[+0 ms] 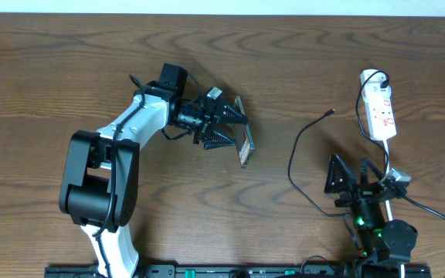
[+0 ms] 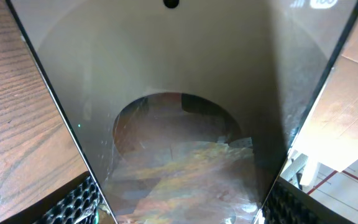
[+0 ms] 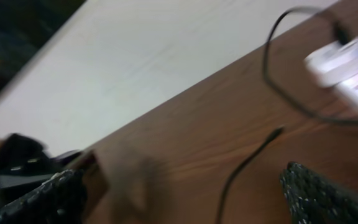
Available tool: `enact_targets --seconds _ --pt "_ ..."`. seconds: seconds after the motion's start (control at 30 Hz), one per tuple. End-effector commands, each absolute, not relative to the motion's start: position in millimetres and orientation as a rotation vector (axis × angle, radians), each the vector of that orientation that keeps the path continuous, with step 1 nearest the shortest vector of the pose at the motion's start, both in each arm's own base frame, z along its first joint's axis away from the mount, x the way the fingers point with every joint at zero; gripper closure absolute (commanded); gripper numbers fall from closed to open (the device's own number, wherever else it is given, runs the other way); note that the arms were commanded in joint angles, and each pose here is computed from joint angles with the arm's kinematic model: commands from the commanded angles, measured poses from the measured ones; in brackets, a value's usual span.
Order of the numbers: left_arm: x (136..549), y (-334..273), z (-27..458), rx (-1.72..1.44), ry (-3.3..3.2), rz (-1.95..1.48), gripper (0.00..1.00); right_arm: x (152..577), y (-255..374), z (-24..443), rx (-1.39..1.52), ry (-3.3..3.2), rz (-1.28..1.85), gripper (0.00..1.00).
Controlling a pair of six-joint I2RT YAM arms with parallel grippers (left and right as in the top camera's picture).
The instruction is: Plug charger to phone and switch on socket
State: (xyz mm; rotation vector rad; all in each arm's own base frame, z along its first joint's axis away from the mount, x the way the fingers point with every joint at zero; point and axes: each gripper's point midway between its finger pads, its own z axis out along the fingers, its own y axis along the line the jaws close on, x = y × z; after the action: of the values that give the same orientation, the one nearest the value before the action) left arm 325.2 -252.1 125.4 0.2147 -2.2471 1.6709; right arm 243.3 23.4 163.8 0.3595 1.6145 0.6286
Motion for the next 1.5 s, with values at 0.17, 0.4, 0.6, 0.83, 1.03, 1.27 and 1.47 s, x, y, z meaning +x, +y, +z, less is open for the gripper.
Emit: enact_targets --seconds 0.17,0.4,0.6,0.83,1.03,1.27,1.47 --pt "322.8 -252.5 130.9 0.213 -2.196 1.701 0.42 230.5 61.5 169.9 0.036 1.647 0.681 0.01" --pt "322.8 -252.5 130.9 0.212 -2.196 1.701 0.42 222.2 50.6 197.8 -0.036 1.681 0.487 0.01" --pt "322.8 -252.5 130.9 0.212 -2.196 1.701 0.42 207.6 46.6 217.7 -0.064 1.79 0.402 0.01" --pt "322.8 -252.5 130.9 0.213 -2.196 1.701 0.42 202.1 58.4 236.8 -0.086 1.9 0.489 0.01" --pt "322.8 -252.5 130.9 0.212 -2.196 1.701 0.42 201.7 77.9 240.4 -0.125 2.028 0.648 0.01" --pt "322.8 -252.5 130.9 0.212 -2.196 1.701 0.42 206.3 116.1 234.1 -0.253 2.199 0.808 0.01" --pt "322.8 -252.5 130.9 0.212 -2.196 1.701 0.42 211.6 139.6 199.5 -0.304 2.373 0.74 0.01"
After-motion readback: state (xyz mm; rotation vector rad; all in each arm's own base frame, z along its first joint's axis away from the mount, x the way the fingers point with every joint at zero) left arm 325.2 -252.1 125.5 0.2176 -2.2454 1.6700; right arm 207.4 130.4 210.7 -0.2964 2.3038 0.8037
